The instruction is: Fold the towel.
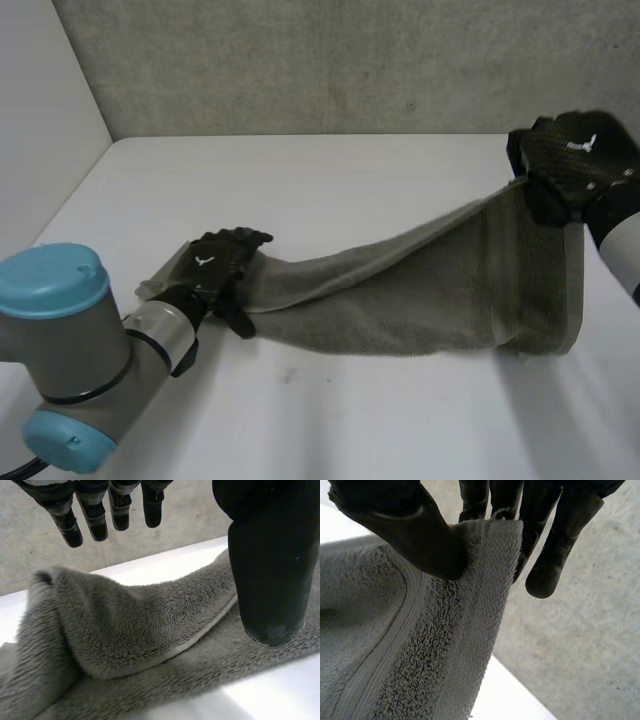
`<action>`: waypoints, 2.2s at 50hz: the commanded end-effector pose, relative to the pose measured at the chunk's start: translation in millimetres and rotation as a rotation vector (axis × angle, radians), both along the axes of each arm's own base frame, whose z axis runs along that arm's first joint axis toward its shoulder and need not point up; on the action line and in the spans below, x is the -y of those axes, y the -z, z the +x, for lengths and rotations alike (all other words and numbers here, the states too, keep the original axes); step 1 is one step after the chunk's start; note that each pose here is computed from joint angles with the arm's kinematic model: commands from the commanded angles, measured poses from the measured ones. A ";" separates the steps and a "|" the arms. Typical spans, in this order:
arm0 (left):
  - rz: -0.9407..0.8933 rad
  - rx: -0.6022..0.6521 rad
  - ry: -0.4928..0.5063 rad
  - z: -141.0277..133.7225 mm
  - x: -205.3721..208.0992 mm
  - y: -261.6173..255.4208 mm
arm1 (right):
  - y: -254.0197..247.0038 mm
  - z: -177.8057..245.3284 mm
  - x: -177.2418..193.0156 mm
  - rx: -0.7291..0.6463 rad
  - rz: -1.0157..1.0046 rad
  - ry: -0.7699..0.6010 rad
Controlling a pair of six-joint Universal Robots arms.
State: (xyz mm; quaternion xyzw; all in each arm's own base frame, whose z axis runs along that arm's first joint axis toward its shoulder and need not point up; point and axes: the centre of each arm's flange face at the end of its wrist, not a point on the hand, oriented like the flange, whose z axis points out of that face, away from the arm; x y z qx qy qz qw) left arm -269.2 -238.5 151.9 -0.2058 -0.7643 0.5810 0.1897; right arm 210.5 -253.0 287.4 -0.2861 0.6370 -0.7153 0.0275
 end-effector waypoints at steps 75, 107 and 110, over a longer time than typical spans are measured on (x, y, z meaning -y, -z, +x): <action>0.031 -0.421 -0.472 -39.0 18.7 16.6 | -32.6 13.9 -37.0 0.160 0.045 -0.056; 0.001 0.042 -0.041 12.2 8.2 2.6 | -4.8 15.2 -24.7 0.128 0.127 -0.048; 0.006 0.150 0.034 17.5 -3.4 10.1 | 0.6 13.2 -17.8 0.123 0.134 -0.034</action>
